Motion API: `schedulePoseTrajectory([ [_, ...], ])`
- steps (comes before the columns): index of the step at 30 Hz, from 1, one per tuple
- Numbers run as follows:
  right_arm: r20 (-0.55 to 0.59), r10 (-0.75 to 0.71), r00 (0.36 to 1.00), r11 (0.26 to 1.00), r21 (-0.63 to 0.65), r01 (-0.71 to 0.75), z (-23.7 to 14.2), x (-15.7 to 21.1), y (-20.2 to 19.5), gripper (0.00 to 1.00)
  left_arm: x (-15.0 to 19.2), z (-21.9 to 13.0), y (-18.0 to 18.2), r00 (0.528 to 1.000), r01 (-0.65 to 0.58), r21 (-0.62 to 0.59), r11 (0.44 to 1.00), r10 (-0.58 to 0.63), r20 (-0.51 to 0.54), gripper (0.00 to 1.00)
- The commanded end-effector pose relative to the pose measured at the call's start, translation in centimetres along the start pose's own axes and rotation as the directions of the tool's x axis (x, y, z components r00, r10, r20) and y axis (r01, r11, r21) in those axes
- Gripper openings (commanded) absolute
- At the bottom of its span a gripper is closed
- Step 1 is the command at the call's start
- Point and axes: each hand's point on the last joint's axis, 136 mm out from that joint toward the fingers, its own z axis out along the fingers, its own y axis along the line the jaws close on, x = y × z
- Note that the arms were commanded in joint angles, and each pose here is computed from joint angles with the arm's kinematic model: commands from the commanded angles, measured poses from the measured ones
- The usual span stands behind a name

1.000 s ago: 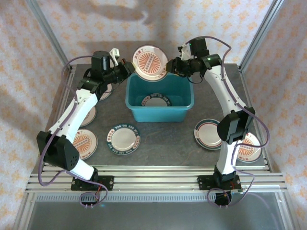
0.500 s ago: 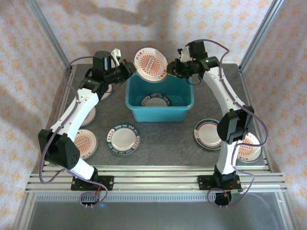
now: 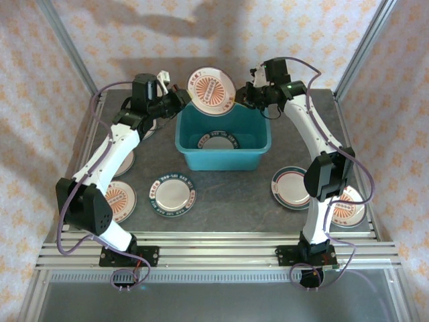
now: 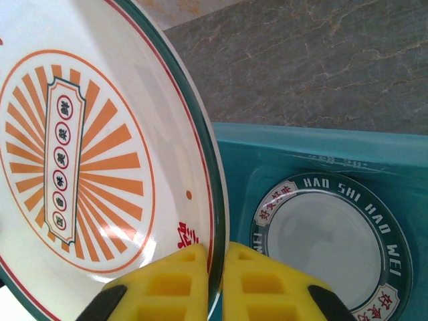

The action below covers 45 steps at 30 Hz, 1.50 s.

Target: Place the plates into the plastic bin on the countertop

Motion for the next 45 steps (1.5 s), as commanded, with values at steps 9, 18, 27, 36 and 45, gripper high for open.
schedulePoseTrajectory([
  [9, 0.059, -0.038, 0.998, 0.998, -0.057, 0.041, -1.7, -0.8, 2.6, 0.16, 0.3, 0.9, -2.0, 1.000, 0.007, 0.124, 0.992, -0.004, -0.024, 0.00],
  [18, 0.083, -0.016, 0.996, 1.000, -0.025, 0.018, -1.5, -1.2, 2.0, 0.20, 0.5, 1.0, -1.8, 0.999, 0.025, 0.125, 0.992, -0.022, -0.025, 0.00],
  [27, 0.109, 0.014, 0.994, 0.999, -0.054, -0.008, -1.6, -1.7, 2.4, 0.13, 0.6, 1.5, -1.4, 0.998, 0.060, 0.139, 0.988, -0.057, -0.029, 0.00],
  [36, 0.119, 0.012, 0.993, 0.999, -0.046, -0.006, -1.9, -1.4, 1.9, 0.06, 1.5, 1.5, 0.1, 0.998, 0.020, 0.063, 0.998, -0.016, -0.056, 0.00],
  [45, 0.113, 0.040, 0.993, 0.998, -0.061, -0.033, -1.9, -0.7, 1.3, 0.00, 2.3, 1.4, 1.7, 0.997, -0.007, -0.001, 1.000, 0.007, -0.078, 0.12],
])
